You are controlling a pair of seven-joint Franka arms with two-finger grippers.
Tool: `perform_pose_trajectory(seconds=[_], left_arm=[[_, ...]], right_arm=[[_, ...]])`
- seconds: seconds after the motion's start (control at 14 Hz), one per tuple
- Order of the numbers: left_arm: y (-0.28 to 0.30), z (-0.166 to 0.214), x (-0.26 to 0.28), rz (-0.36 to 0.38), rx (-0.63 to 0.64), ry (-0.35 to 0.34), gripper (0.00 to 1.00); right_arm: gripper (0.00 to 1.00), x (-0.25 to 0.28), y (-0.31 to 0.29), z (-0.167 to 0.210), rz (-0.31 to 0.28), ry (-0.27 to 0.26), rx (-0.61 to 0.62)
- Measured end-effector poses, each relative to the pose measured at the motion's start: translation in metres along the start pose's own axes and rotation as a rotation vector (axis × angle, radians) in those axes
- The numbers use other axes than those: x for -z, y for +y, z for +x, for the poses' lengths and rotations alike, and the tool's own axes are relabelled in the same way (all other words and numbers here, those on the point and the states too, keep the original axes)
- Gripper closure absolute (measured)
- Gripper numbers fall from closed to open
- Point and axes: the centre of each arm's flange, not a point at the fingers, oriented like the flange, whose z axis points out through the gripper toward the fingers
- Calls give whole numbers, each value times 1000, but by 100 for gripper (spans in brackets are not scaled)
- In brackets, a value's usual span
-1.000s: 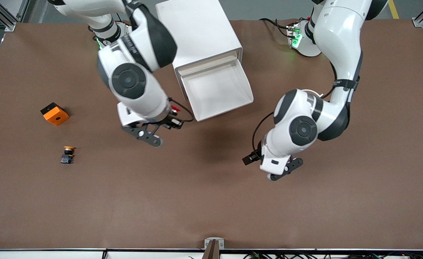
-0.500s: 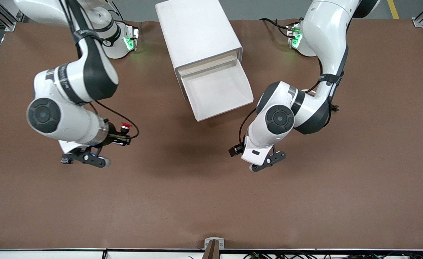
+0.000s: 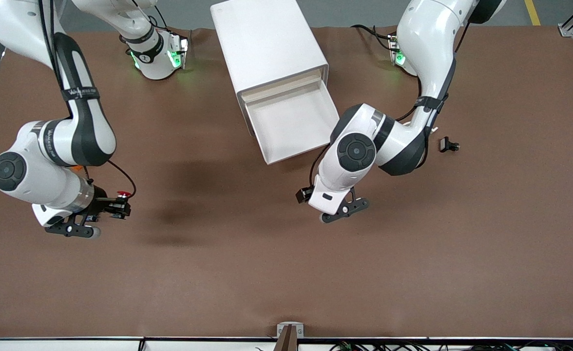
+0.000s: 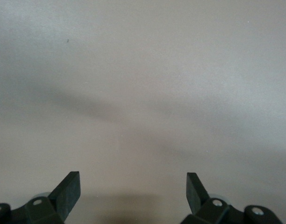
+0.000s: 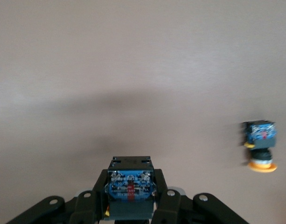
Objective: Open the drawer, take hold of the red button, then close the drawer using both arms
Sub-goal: 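Carry the red button toward the orange block with the right gripper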
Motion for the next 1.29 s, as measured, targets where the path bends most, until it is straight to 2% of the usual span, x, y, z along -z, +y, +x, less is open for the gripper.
perform_pose_trajectory(seconds=[0.36,0.64,0.93,1.29], left_arm=[[7,-19,-21,20,-26,-14,0],[11,-51,-41,59,-62,-44,0],[7,-84,-37,74,-96,-75,0],[5,-117,-44,96,-123,-113,0]], right_arm=[[59,-20,44,5,-4,21,27],[59,-66,58,12,-16,60,57],[59,-102,62,13,-24,58,56],[59,-110,66,11,-25,44,50]])
